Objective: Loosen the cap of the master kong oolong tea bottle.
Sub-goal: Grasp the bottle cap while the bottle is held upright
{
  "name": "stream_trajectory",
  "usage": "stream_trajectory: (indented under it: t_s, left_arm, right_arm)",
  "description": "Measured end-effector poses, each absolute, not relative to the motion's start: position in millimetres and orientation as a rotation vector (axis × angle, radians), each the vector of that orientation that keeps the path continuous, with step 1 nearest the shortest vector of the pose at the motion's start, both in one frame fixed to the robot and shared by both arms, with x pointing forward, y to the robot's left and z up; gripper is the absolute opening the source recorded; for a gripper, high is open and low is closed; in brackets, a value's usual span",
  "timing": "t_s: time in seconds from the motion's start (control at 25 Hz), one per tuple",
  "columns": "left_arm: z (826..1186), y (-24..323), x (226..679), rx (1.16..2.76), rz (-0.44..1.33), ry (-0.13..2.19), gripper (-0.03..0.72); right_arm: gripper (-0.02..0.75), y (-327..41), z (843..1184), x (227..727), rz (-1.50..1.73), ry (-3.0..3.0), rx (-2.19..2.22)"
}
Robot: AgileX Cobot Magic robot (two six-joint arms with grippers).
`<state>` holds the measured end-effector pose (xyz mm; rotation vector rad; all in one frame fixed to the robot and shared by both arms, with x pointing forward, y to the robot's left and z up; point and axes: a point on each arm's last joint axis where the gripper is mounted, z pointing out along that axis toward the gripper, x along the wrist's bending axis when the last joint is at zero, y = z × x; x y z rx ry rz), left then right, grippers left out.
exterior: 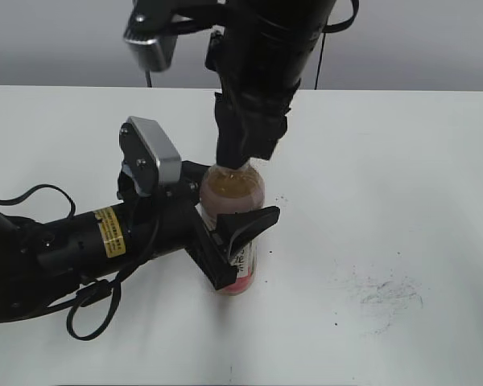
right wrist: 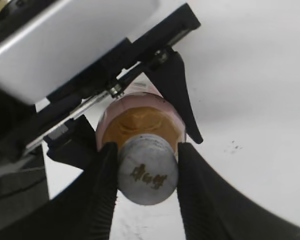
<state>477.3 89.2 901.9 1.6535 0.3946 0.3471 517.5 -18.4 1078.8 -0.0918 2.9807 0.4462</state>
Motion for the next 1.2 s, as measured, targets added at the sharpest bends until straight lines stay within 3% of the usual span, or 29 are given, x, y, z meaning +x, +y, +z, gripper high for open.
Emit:
stream_trajectory:
  t_s: [0.64,0.92,1.2]
  left_arm:
    - [901.8,89.2,477.3,1.654,0.347,0.395,0.445]
    - [901.8,89.3,477.5,1.654,0.347,0.398,0.445]
    - [901.8,89.3,477.5,1.653,0.348,0.399,0.445]
  right_arm:
    - [0.272,-18.0,1079.3,517.1,0.236,2.202,-1.811]
    - [0.272,-18.1,1079.5,517.3,0.163,1.874,-2.125]
    - [0.282,-18.0,1079.6,517.2,0.192,2.002,-2.012]
